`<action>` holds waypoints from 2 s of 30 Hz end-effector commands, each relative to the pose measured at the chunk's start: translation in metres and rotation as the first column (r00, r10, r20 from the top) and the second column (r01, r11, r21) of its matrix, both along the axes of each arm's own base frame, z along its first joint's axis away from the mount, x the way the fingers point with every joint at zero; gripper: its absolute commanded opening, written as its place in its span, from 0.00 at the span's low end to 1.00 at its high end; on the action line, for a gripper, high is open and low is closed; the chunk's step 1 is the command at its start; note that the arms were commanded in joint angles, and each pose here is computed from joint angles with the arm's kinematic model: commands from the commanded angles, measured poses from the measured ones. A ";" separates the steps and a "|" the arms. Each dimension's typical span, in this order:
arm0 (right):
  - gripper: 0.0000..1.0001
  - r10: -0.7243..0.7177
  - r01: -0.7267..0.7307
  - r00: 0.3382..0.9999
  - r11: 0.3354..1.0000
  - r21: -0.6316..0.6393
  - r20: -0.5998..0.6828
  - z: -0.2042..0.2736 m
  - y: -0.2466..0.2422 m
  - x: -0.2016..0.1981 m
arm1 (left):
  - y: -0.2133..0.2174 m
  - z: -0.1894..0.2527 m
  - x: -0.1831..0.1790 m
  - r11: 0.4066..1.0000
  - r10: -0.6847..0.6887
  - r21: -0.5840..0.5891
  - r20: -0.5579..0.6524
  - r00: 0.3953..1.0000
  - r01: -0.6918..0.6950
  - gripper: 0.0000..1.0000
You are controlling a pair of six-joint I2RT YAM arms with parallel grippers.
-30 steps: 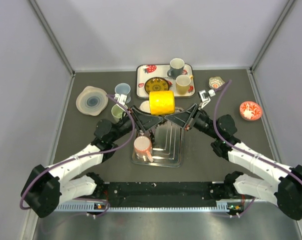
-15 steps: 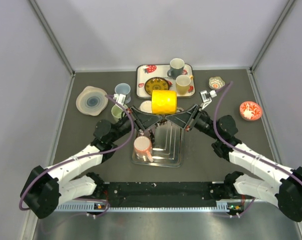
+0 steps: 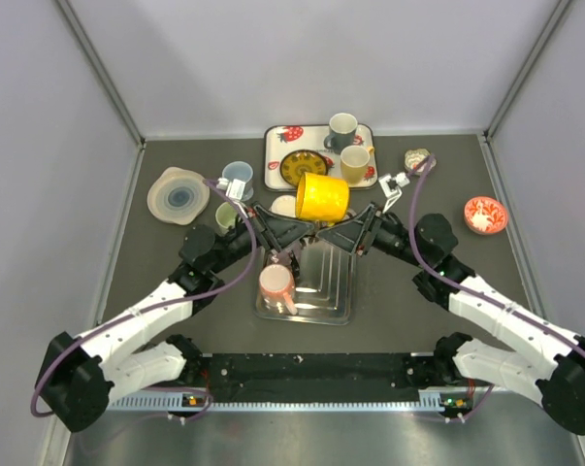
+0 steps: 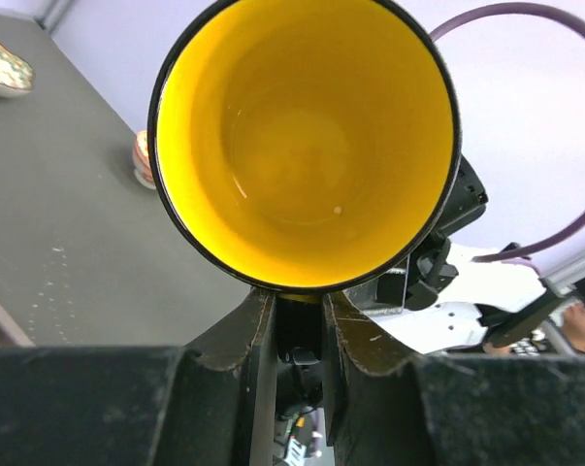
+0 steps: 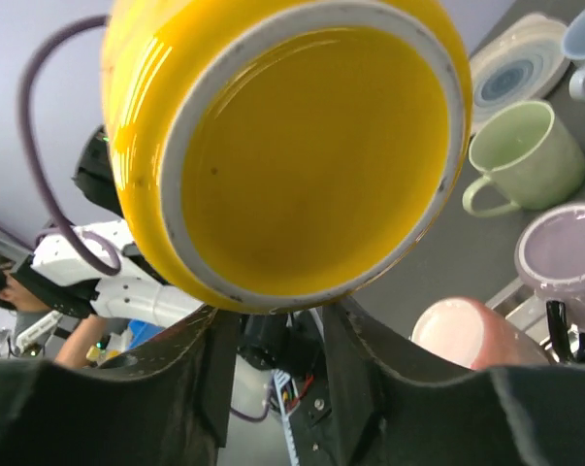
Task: Turn the mug right side up
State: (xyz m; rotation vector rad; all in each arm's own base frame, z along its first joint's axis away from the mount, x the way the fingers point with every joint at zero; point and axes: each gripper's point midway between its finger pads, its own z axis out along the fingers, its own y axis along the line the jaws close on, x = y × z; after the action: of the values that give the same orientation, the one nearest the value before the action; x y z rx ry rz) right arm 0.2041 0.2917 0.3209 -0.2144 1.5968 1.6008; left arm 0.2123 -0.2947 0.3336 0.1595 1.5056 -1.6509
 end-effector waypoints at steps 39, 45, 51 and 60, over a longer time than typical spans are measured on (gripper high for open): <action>0.54 -0.152 0.174 0.985 0.858 -0.484 0.085 -0.064 -0.051 -0.003 | 0.284 -0.096 0.006 -0.010 0.852 0.779 0.334 0.402 -0.627 0.00; 0.54 -0.145 0.170 0.985 0.859 -0.483 0.089 -0.065 -0.052 -0.006 | 0.309 -0.138 0.027 0.006 0.912 0.840 0.219 0.348 -0.543 0.00; 0.54 -0.143 0.167 0.986 0.860 -0.482 0.086 -0.070 -0.054 -0.010 | 0.326 -0.170 0.063 0.074 0.964 0.859 0.068 0.256 -0.506 0.00; 0.53 -0.146 0.163 0.987 0.852 -0.497 0.073 -0.083 -0.057 -0.012 | 0.316 -0.181 0.103 0.190 0.954 0.852 -0.043 0.297 -0.488 0.00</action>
State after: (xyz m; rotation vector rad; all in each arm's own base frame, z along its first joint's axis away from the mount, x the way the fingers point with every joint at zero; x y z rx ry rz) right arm 0.1925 0.2340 0.2301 -0.3614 1.9764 1.0234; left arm 0.2657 0.0377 0.1091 -0.7873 2.2734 0.1060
